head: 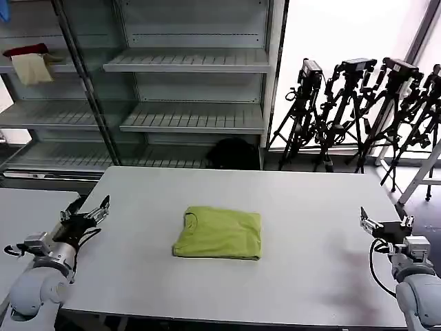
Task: Fold and organize the clothes.
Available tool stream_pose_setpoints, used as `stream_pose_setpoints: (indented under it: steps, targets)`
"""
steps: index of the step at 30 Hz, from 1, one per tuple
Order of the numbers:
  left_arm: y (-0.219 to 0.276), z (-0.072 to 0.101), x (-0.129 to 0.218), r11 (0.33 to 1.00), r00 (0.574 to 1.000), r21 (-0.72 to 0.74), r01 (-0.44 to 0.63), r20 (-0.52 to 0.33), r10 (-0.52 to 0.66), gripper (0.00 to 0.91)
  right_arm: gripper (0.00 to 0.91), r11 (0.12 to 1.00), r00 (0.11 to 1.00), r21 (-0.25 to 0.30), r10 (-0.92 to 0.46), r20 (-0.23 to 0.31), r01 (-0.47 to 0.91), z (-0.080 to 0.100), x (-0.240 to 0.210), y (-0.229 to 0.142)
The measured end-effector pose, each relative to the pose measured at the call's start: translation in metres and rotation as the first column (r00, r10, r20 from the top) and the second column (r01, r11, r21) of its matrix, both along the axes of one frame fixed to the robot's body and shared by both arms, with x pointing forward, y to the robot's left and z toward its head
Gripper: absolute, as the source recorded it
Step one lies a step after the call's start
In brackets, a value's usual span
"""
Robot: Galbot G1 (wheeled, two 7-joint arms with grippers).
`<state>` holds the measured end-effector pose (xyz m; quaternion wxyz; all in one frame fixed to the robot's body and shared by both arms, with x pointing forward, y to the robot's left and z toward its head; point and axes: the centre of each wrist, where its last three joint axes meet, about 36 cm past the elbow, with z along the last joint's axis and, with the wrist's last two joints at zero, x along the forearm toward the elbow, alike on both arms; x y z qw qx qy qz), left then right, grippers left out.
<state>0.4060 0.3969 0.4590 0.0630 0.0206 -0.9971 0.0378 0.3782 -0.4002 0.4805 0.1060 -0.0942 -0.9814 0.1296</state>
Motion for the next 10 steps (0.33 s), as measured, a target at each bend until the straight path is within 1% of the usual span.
stream_pose_setpoints:
  steps: [4, 10]
  targets:
    - [0.0003, 0.0019, 0.0004, 1.000, 1.000, 0.004, 0.001, 0.004, -0.001, 0.907, 0.907, 1.000, 1.000, 0.005, 0.003, 0.001, -0.003, 0.0001, -0.0011, 0.0005]
    - [-0.0025, -0.0004, 0.0004, 1.000, 1.000, 0.007, 0.006, 0.001, -0.006, 0.907, 0.907, 1.000, 1.000, 0.014, 0.012, 0.008, -0.012, 0.0016, -0.0022, 0.0039]
